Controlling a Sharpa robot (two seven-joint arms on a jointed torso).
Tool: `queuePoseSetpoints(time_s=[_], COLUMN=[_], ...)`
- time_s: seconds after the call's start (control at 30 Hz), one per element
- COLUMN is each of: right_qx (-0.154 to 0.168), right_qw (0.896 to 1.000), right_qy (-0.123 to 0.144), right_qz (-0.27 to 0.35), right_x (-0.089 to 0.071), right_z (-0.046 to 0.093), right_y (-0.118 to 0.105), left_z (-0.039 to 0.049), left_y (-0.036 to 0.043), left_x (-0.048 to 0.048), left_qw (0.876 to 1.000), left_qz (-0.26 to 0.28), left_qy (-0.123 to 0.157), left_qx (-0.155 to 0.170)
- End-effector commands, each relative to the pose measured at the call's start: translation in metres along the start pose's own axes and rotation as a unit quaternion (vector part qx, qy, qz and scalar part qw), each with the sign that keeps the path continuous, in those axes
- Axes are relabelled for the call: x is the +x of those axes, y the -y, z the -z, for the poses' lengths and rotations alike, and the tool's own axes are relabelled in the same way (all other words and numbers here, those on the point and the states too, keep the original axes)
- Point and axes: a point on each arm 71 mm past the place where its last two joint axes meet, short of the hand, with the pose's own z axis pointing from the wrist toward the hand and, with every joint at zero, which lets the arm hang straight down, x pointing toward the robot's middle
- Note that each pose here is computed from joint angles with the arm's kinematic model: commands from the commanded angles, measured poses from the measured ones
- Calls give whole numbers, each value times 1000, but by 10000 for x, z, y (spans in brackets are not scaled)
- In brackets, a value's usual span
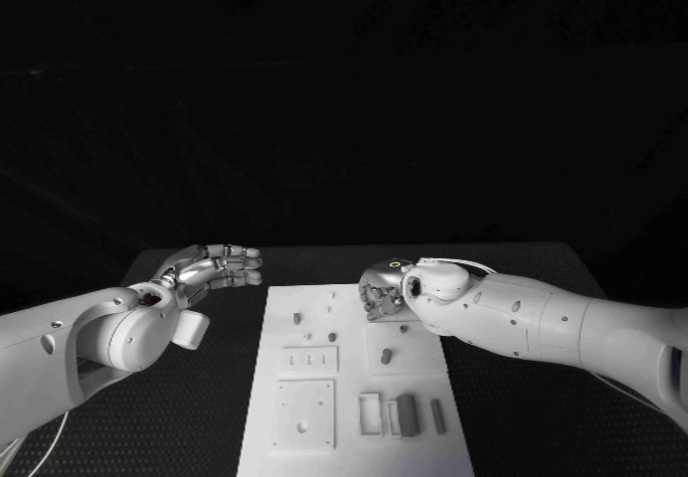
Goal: Assemble the parts on the task board
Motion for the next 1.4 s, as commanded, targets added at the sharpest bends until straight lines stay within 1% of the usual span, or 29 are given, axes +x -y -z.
queuePoseSetpoints(time_s=[0.03,0.33,0.67,0.9,1.4], right_qx=[1,5,5,6,7], right_qw=[1000,1000,1000,1000,1000], right_qy=[2,1,0,-3,-4], right_qz=[9,9,9,9,9], right_x=[0,5,8,12,16], right_z=[1,23,31,36,65], right_y=[3,46,54,54,89], left_z=[-6,-1,1,6,6], left_y=[9,-1,-5,-7,-12], left_x=[21,-5,-18,-46,-65], left_qw=[1000,1000,1000,1000,1000], left_qz=[1,1,0,0,-1], left_qy=[-10,-7,-6,-2,1], left_qx=[4,3,2,1,1])
